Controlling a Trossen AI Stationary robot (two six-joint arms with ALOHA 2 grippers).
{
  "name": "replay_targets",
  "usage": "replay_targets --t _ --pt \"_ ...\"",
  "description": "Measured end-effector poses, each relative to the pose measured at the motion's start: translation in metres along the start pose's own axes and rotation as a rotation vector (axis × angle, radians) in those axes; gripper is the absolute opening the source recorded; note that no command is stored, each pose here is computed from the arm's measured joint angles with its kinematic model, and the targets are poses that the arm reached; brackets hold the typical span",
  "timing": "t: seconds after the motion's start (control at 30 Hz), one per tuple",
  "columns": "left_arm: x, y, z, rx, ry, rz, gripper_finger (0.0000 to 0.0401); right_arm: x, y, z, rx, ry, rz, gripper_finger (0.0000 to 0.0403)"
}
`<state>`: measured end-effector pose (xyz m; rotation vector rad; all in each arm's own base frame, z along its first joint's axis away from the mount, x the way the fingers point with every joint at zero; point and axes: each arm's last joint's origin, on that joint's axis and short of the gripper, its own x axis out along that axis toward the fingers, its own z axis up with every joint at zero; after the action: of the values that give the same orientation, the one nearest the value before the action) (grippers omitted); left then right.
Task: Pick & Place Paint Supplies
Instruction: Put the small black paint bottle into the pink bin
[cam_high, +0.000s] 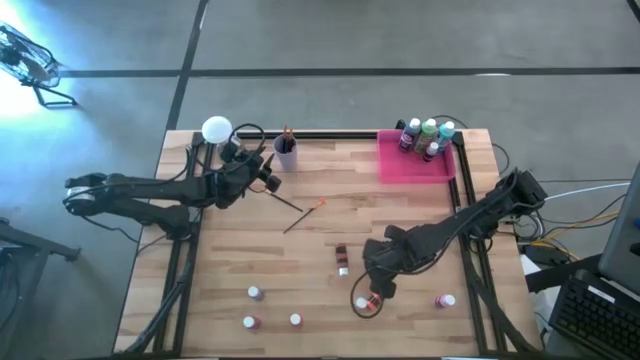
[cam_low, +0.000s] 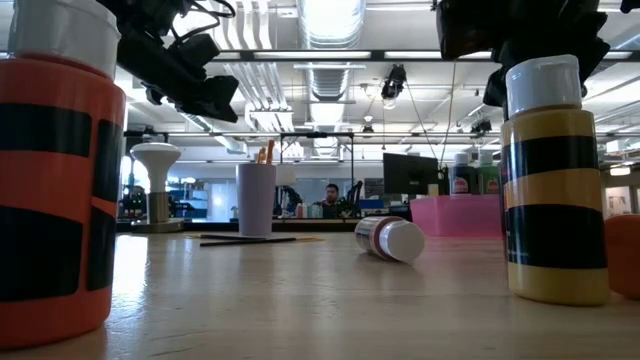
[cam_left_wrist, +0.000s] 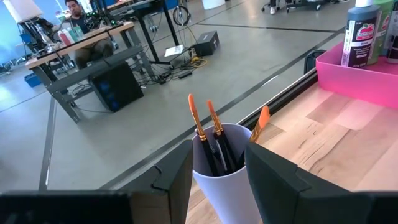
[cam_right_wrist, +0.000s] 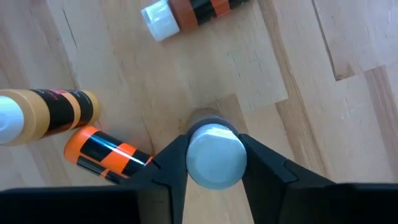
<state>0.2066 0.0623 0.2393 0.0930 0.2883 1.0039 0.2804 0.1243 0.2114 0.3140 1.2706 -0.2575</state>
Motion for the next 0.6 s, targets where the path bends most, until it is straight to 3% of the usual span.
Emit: replay_targets --t 0.23,0.4,0.6 --pt "0.0 0.0 0.0 0.001 0.001 0.0 0.0151 0.001 -0.006 0.006 0.02 0.004 0.0 0.0141" --pt "0.0 0.0 0.0 0.0 0.0 0.0 0.0151 -0.001 -0.008 0.007 0.026 0.013 0.011 0.0115" --pt "0.0 0.0 0.0 -0.001 -0.001 0.0 0.0151 -0.014 -0.016 0.007 0.039 0.014 0.017 0.0114"
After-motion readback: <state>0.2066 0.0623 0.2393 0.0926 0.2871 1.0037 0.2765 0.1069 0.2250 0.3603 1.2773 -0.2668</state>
